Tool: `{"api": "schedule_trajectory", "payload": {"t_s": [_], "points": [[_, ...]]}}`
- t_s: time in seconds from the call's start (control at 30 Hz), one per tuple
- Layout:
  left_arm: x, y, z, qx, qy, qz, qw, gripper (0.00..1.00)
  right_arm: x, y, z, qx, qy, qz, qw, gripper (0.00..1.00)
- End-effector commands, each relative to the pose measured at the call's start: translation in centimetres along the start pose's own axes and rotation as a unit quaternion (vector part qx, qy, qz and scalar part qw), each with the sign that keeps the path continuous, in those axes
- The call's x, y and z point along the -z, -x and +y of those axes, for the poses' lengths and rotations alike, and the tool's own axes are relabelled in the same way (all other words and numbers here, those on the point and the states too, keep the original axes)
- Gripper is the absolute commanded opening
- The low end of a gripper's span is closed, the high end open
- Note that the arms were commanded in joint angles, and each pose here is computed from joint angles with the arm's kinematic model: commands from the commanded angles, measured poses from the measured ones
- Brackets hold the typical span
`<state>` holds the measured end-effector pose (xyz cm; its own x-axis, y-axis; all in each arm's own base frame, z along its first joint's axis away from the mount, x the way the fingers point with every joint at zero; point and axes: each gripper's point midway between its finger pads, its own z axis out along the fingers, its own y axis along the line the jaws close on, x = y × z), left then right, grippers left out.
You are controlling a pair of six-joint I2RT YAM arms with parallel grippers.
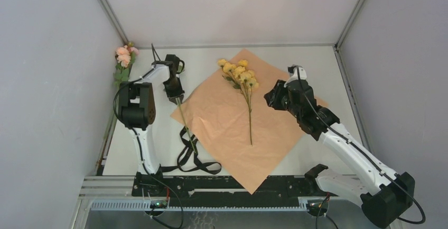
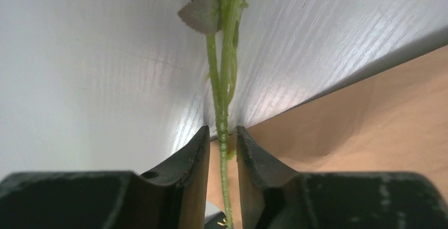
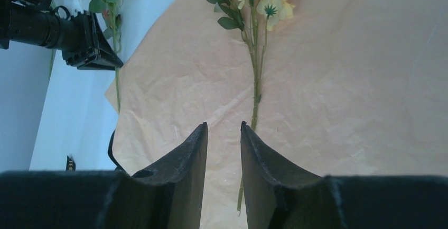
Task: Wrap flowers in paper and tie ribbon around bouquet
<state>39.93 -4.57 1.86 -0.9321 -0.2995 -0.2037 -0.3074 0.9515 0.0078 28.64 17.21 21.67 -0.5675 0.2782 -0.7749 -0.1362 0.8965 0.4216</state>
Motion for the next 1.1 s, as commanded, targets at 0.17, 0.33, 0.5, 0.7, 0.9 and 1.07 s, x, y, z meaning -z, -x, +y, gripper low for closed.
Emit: {"api": "schedule_trajectory", "payload": {"t_s": [0.17, 0.33, 0.5, 0.7, 0.9, 1.07], "points": [[0.1, -7.2, -2.1, 0.006, -0.045, 0.125, 0.991, 0.23, 1.8, 1.6, -1.4, -0.015, -0.022, -0.039, 0.999, 0.39], [-0.8, -5.6, -2.1, 0.015, -0.037, 0.106, 0.994, 0.10, 2.5, 1.8, -1.6, -0.014, -0.024, -0.044, 0.999, 0.39], [1.1, -4.0, -2.3, 0.027, -0.066, 0.073, 0.995, 0.00, 2.8, 2.0, -1.7, -0.015, -0.025, -0.050, 0.998, 0.39], [7.4, 2.3, -1.1, 0.079, -0.150, -0.057, 0.984, 0.00, 1.5, 1.3, 1.5, -0.002, 0.044, -0.026, 0.999, 0.40], [15.4, 4.8, -0.6, 0.065, -0.246, -0.162, 0.953, 0.00, 0.1, -0.6, 8.2, 0.029, 0.165, 0.009, 0.986, 0.41], [21.6, 2.5, -2.0, 0.026, -0.338, -0.204, 0.919, 0.00, 0.5, -2.0, 16.2, 0.073, 0.290, 0.035, 0.954, 0.54]]}}
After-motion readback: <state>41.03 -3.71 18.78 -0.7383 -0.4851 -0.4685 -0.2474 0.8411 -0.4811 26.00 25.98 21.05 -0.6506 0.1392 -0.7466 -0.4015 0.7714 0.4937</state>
